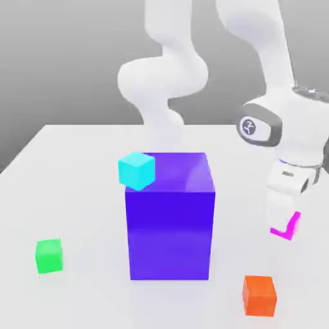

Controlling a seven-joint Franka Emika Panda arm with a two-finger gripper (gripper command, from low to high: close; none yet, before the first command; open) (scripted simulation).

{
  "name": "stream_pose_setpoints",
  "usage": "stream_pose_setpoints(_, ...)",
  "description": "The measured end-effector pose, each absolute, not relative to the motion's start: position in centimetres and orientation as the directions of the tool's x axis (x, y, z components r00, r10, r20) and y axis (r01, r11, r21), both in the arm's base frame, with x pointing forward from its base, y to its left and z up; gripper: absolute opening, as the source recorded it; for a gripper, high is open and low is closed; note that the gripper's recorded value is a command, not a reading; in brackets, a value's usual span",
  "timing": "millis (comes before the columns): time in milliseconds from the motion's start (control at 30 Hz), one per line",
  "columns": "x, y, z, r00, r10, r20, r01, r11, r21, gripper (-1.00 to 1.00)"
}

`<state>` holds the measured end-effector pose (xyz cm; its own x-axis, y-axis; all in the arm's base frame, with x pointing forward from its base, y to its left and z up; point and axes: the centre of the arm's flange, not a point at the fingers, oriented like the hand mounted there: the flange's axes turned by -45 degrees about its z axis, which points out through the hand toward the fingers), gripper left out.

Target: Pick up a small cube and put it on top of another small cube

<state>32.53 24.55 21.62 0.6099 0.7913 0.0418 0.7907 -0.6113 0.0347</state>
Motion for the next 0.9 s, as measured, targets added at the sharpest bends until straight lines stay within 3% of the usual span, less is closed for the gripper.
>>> stream_pose_setpoints(200,37.7,18.6,26.6,0.603,0.794,0.075,0.786,-0.608,0.113,-1.0)
stream_pose_setpoints(500,41.9,7.5,33.0,0.602,0.793,0.093,0.769,-0.607,0.201,-1.0)
stream_pose_setpoints(700,42.6,-1.4,35.5,0.622,0.778,0.09,0.747,-0.624,0.229,-1.0)
stream_pose_setpoints(900,41.4,-10.4,36.0,0.647,0.759,0.077,0.729,-0.645,0.228,-1.0)
